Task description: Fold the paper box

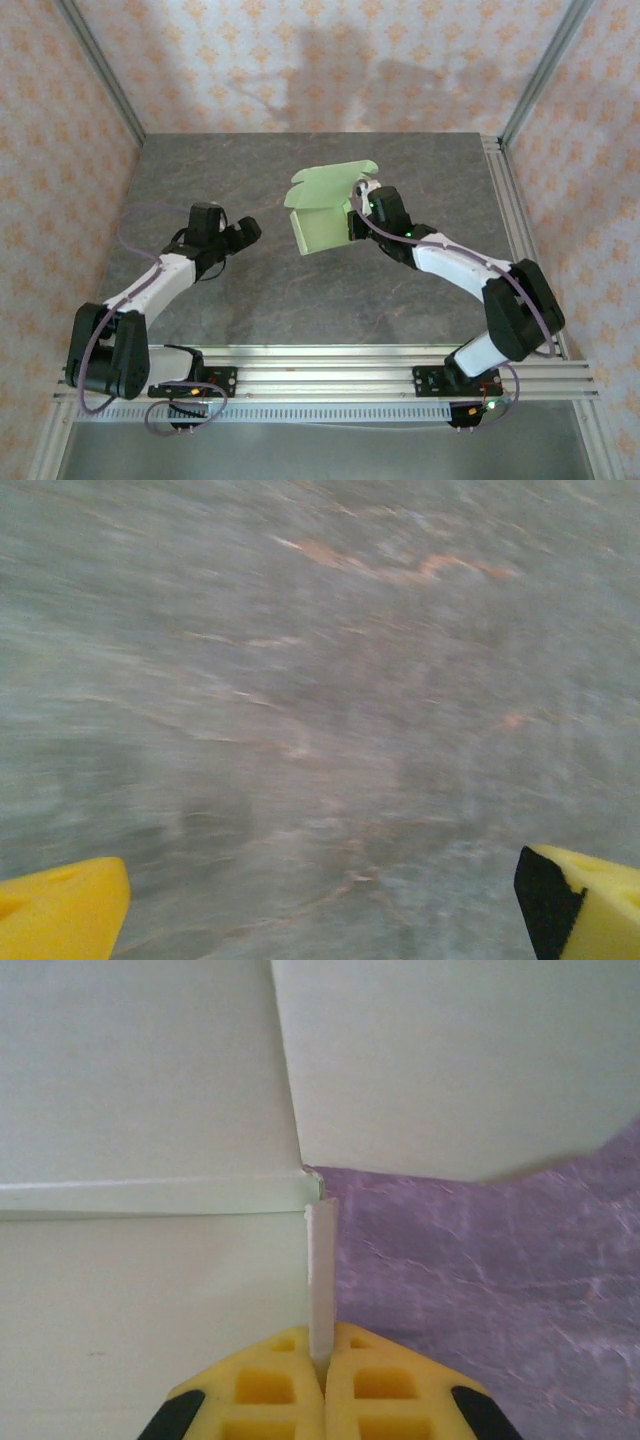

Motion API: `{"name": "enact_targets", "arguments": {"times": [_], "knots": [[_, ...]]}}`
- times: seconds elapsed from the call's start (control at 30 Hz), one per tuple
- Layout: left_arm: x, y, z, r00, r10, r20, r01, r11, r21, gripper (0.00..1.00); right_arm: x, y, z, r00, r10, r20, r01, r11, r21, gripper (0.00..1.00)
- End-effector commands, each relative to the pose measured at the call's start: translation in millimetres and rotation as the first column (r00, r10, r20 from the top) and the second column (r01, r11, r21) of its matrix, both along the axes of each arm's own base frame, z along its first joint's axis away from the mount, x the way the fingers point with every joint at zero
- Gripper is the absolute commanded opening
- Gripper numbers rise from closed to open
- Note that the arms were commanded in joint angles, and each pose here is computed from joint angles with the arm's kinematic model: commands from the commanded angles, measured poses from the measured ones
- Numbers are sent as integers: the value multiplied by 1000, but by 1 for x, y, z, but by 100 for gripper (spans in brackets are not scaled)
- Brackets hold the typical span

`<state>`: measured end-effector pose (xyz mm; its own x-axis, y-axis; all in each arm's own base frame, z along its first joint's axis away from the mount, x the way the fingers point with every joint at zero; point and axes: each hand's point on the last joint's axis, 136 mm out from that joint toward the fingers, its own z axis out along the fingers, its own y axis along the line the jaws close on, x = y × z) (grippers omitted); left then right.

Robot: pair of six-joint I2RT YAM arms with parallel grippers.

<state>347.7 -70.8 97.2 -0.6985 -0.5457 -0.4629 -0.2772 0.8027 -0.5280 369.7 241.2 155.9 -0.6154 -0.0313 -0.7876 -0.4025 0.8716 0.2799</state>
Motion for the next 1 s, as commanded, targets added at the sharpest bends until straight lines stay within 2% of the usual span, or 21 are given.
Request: {"name": "enact_targets", "arguments": {"times": [0.0,0.17,0.33,0.53,0.77,0.9,0.97], "knots": [[21,-54,38,965,-175,197,212,959,-186,96,-5,21,42,990,89,109,-105,982,160,3],[13,-112,67,882,-357,307,425,885,-190,85,-13,32,54,981,140,131,-168,956,240,4],[7,-144,80,835,-424,351,509,837,-199,71,-16,39,59,975,176,132,-207,940,273,4],[9,-166,85,816,-448,366,546,806,-231,69,-19,44,53,972,192,134,-219,948,230,4],[15,-184,99,801,-448,397,567,781,-264,69,-21,50,34,968,203,148,-215,974,66,6],[20,-182,101,813,-428,395,547,794,-265,72,-18,44,26,974,169,154,-166,986,-30,5],[21,-181,98,820,-424,384,537,802,-261,73,-17,41,27,975,151,160,-147,989,-33,5]]}}
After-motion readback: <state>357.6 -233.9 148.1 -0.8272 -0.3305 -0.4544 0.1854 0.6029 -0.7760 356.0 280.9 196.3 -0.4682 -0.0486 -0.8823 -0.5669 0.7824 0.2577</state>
